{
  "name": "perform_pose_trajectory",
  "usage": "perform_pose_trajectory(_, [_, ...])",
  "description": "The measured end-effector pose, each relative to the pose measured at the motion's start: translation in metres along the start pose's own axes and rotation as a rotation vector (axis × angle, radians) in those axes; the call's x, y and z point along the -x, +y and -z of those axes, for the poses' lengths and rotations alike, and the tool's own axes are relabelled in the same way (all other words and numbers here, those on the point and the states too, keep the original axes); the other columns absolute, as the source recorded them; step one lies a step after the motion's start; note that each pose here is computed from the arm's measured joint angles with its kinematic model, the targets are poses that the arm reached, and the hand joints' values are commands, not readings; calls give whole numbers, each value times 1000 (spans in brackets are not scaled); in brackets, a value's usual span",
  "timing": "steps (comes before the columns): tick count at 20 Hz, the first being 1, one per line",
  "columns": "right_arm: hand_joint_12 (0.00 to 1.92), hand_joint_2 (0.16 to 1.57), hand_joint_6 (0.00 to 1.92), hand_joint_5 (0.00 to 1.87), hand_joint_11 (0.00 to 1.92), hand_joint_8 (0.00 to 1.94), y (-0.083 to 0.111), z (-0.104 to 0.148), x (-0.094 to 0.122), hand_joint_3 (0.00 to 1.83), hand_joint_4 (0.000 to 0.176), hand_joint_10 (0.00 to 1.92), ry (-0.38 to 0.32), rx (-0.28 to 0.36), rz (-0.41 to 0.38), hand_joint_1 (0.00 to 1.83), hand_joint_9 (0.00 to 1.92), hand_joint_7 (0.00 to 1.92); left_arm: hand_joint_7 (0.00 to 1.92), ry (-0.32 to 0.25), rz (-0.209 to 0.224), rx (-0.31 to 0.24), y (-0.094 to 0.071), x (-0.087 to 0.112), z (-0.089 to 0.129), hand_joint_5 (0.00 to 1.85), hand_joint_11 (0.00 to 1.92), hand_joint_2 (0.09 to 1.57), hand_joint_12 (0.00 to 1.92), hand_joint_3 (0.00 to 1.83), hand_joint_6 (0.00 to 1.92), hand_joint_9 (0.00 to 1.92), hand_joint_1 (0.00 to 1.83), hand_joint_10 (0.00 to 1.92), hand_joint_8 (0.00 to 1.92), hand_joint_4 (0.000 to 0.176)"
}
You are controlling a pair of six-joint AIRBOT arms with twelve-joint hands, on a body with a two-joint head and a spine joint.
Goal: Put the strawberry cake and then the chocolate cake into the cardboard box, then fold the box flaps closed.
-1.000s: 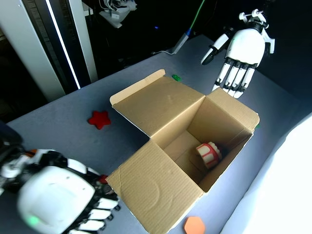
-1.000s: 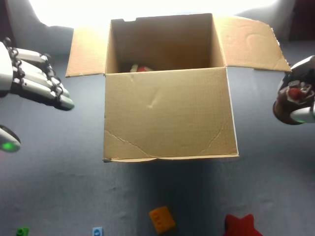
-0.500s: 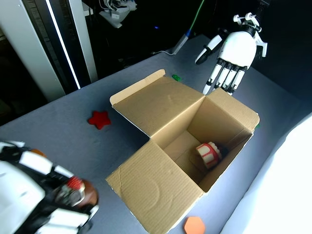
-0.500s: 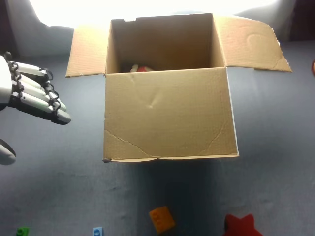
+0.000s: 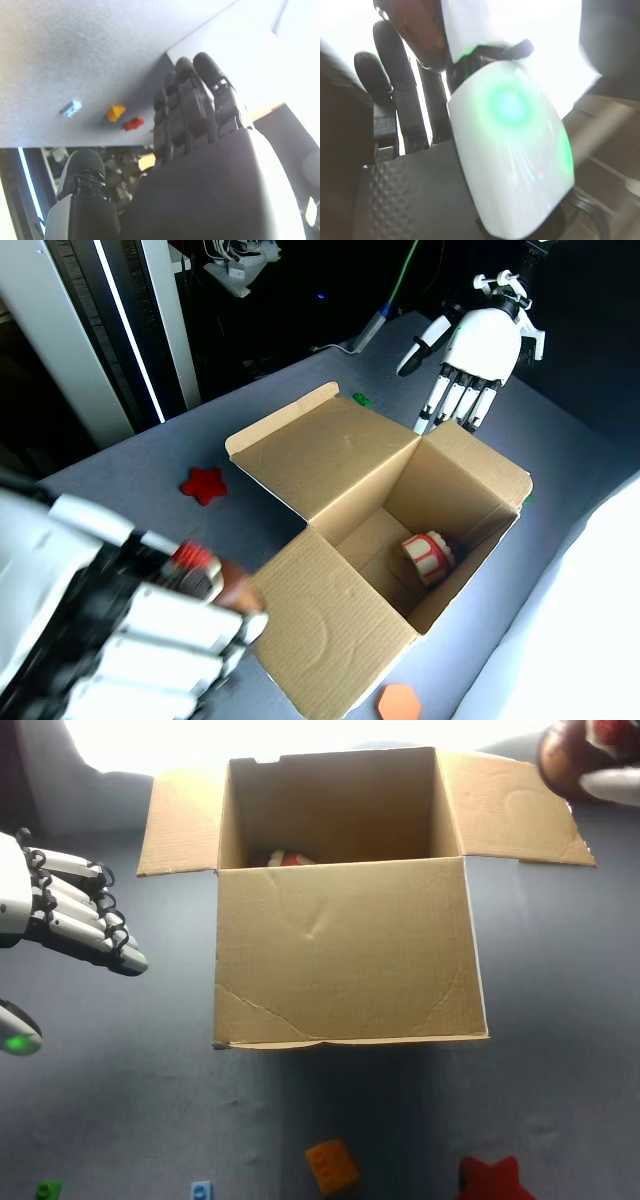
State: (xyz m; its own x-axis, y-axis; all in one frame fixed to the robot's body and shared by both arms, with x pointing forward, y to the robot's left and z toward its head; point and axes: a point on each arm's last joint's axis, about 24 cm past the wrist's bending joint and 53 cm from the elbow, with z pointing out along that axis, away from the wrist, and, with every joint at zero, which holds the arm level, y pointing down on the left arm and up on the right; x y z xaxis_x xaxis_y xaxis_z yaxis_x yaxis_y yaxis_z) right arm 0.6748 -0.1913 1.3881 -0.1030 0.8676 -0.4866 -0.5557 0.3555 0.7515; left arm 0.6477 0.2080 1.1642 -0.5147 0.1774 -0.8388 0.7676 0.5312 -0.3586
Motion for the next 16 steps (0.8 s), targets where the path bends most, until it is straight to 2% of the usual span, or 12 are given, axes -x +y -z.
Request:
perform_pose_trajectory(1, [1699, 1133, 906, 971, 470, 1233, 8, -2, -6, 0, 0, 1330, 5, 32, 12, 1253, 755, 942, 331, 2, -5, 3, 1, 0, 0, 291, 0, 1150, 1099, 0, 1, 368, 147, 0, 0, 26])
perform_pose_trajectory(3, [1693, 1151, 951, 942, 433, 1330, 29, -7, -24, 4, 0, 1420, 29, 115, 54, 1221, 746, 888, 327, 2, -4, 7, 2, -1, -1, 299, 0, 1158, 1077, 2, 9, 354, 143, 2, 4, 34])
perform_pose_trajectory(4, [1688, 1154, 949, 943, 423, 1347, 41, -8, -32, 5, 0, 1422, 36, 165, 70, 1219, 736, 876, 314, 4, -6, 3, 1, -1, -4, 293, 0, 1166, 1055, 4, 5, 339, 148, 1, 1, 33])
perform_pose_trajectory(6, [1690, 1159, 928, 964, 431, 1388, 57, -14, -46, 3, 0, 1458, 44, 222, 64, 1216, 688, 839, 317, 5, -6, -5, -1, -1, -6, 308, 0, 1176, 1109, 5, 8, 354, 172, 7, 1, 18])
perform_pose_trajectory(7, [1702, 1167, 933, 950, 448, 1441, 58, -18, -50, 5, 0, 1536, 45, 234, 64, 1218, 682, 823, 323, 3, -6, -4, -1, -1, -6, 320, 0, 1182, 1120, 7, 12, 359, 118, 8, 3, 14])
perform_pose_trajectory(10, [1672, 1168, 1010, 903, 469, 1372, 49, -32, -57, 1, 0, 1487, 43, 221, 55, 1211, 728, 868, 335, 5, -11, -2, 0, -1, -6, 336, 0, 1180, 1111, 3, 13, 364, 119, 8, 4, 12])
perform_pose_trajectory(12, [1715, 1154, 915, 946, 445, 1369, 44, -39, -64, 0, 0, 1521, 53, 214, 67, 1233, 740, 890, 323, 3, -14, 0, 0, -1, -6, 332, 0, 1183, 1111, 3, 9, 364, 131, 7, 0, 11])
perform_pose_trajectory(13, [1729, 1146, 881, 968, 442, 1350, 42, -43, -70, 0, 0, 1516, 63, 209, 68, 1238, 745, 902, 311, 2, -14, -2, -1, -1, -6, 334, 0, 1181, 1112, 1, 8, 359, 154, 4, 0, 6])
perform_pose_trajectory(14, [1726, 1135, 854, 987, 437, 1303, 41, -48, -78, 0, 0, 1469, 75, 208, 66, 1243, 768, 930, 305, 2, -13, -3, -1, -1, -6, 329, 0, 1183, 1112, 2, 6, 357, 153, 3, 0, 7])
perform_pose_trajectory(16, [1742, 1132, 896, 970, 420, 1261, 37, -58, -89, 0, 0, 1430, 85, 207, 66, 1236, 776, 944, 337, 4, -14, -7, -3, -1, -8, 346, 0, 1185, 1130, 1, 9, 384, 173, 12, 9, 9])
